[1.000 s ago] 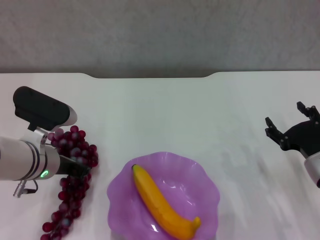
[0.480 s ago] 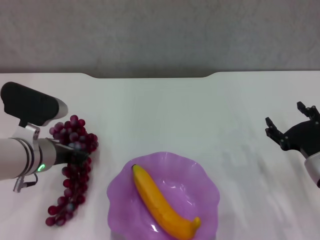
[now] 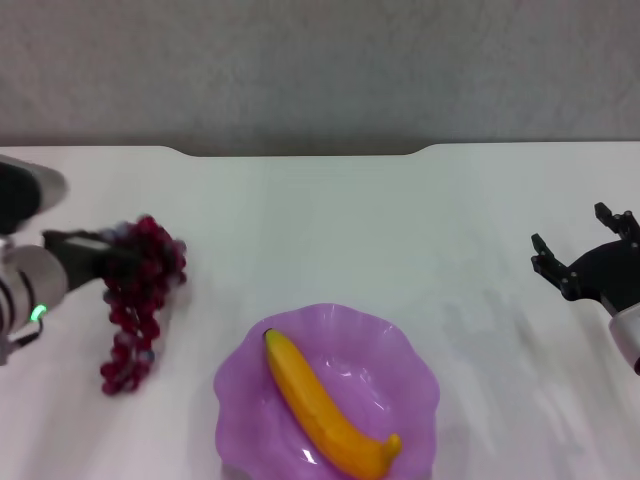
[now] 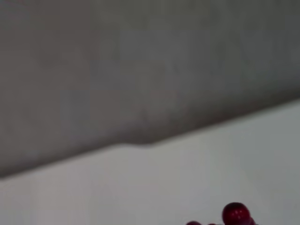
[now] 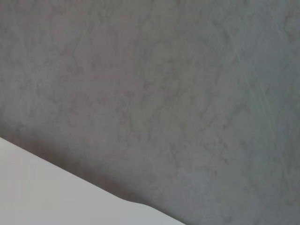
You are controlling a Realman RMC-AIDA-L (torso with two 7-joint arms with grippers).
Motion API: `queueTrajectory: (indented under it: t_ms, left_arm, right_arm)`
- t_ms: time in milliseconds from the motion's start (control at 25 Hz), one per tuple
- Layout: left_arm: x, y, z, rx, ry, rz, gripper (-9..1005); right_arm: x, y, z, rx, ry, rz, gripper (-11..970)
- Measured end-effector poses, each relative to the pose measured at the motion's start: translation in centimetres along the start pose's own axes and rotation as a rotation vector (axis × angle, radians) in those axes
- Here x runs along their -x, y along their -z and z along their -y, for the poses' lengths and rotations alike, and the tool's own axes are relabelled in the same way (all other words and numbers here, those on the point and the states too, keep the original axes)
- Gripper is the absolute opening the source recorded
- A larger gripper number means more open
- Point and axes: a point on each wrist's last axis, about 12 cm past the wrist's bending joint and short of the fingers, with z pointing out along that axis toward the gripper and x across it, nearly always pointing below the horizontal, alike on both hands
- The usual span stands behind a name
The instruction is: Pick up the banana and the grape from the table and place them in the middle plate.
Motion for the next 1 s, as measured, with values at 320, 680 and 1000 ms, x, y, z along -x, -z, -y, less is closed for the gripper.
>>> queueTrajectory:
  t_ms: [320,680,1000]
  left_arm:
    - [0.8,2.2,-0.5,0.039,0.023,0.157,281]
    - [1.7,6.3,0.4,0.045,0.033,0.305,274]
    - [3.8,9.8,1.9,-0.070,-0.008,0.209,266]
  right_arm:
    - [0.0,0.0,0.0,0.000,0.000,-0.003,882]
    - [-0.1,0.0,-0.1,0.004,0.000,-0.012,882]
    - [-0.4,0.2,0.2,0.000,0.006,-0.022,881]
